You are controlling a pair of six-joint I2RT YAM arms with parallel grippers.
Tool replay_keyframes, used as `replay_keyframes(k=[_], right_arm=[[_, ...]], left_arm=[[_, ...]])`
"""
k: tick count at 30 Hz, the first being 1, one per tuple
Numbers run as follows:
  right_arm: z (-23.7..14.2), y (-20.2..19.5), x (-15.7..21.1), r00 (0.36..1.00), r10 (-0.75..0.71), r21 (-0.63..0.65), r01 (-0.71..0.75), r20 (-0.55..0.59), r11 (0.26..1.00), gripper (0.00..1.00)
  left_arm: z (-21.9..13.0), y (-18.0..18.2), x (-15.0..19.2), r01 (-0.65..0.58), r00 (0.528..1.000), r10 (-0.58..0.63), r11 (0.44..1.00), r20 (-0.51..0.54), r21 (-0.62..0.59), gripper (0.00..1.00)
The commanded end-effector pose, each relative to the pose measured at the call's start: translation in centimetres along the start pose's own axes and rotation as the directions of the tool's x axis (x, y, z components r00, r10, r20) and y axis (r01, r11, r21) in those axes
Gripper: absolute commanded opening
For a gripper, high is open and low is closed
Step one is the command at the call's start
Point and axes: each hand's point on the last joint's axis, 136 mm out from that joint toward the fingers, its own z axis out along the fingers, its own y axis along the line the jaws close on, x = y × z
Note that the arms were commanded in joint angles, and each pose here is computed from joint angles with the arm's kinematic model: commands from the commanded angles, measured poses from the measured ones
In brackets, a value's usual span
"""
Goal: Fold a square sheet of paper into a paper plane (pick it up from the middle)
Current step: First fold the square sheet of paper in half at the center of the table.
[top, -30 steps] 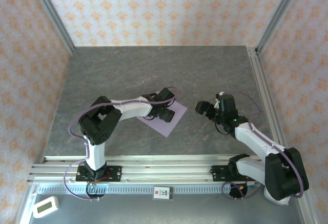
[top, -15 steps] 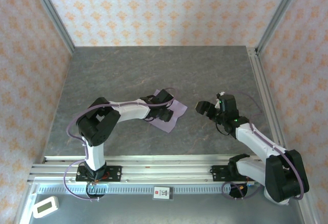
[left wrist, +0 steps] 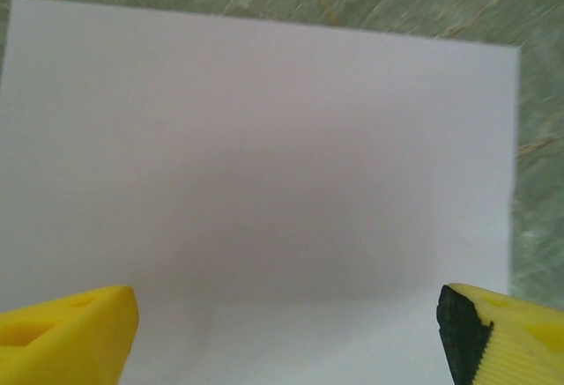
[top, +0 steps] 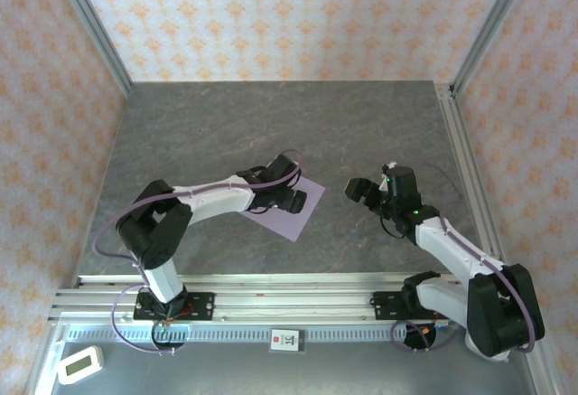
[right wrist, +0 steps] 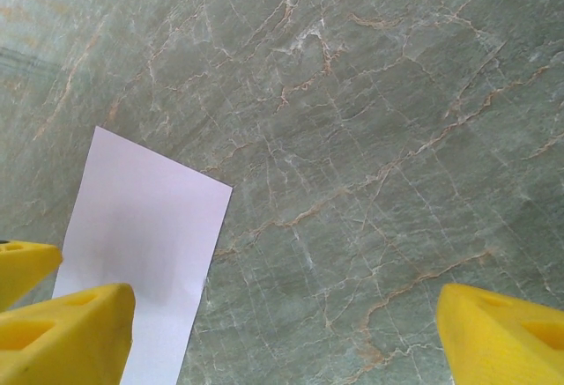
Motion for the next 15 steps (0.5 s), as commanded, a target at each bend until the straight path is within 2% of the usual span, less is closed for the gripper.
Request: replay_keyframes(k=[1,8,15], right_arm=[[-0.1,0.1,-0.1,1.000,-0.004,-0.011,0.004,0.004,1.000,0.87],[-0.2,0.4,-0.3,1.000,-0.005,-0.020,0.005,0.006,1.000,0.88],[-0.2,0.5,-0.4,1.000,-0.008,-0.021,0.008,0.006,1.000,0.88]], left_arm=[[-0.7,0.4,1.8,0.028,0.999,-0.029,0.999,-0.036,-0.040,0.93],[0.1,1.5,4.2,0.061,0.995,-0.067,0.994,-0.073,-0.090,1.00],[0.9,1.9,5.6,0.066,0.993,-0.076,0.992,-0.088,-0.107,1.00]])
